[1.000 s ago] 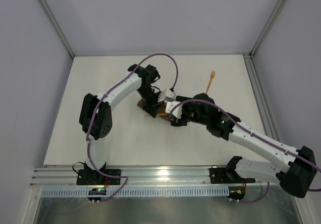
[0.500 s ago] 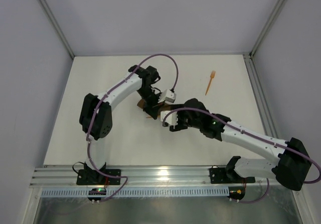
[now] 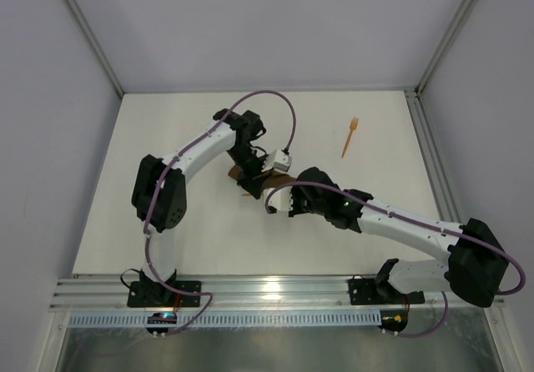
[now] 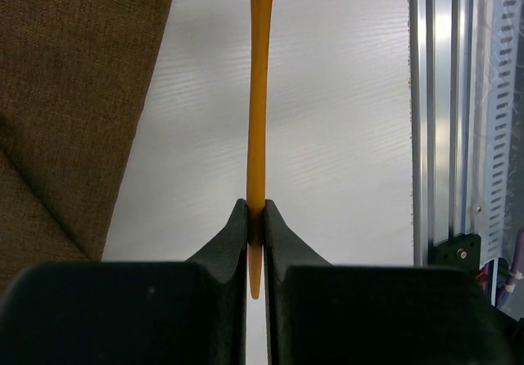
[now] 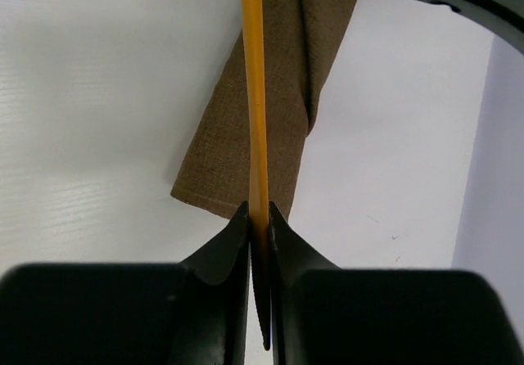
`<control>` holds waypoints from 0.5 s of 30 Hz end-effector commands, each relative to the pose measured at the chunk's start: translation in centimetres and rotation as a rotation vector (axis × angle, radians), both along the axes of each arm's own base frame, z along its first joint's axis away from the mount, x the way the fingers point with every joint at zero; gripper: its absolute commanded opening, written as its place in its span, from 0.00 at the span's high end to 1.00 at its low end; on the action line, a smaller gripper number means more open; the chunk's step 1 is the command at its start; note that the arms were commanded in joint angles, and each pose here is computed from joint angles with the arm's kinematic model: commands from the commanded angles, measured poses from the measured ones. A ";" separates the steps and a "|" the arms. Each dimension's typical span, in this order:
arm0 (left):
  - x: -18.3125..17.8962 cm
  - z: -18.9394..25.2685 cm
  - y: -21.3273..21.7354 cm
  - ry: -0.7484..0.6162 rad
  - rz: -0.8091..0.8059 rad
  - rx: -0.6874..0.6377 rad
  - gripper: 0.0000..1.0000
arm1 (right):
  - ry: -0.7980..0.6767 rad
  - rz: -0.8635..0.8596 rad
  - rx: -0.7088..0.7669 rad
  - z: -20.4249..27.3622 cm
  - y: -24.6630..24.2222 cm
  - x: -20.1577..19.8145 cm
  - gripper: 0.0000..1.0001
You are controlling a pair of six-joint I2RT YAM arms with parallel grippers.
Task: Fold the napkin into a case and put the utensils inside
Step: Pass from the left arm to the right
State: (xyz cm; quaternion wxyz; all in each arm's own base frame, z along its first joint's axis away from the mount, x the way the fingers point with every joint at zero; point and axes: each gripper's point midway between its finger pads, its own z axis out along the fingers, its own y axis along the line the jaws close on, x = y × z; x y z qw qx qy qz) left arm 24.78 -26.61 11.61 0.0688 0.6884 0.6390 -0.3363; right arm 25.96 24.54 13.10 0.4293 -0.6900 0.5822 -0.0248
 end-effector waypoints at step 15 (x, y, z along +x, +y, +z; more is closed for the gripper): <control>0.0 4.4 2.0 0.218 0.271 0.024 0.53 | 0.236 -0.190 0.138 -1.2 0.7 -1.7 0.97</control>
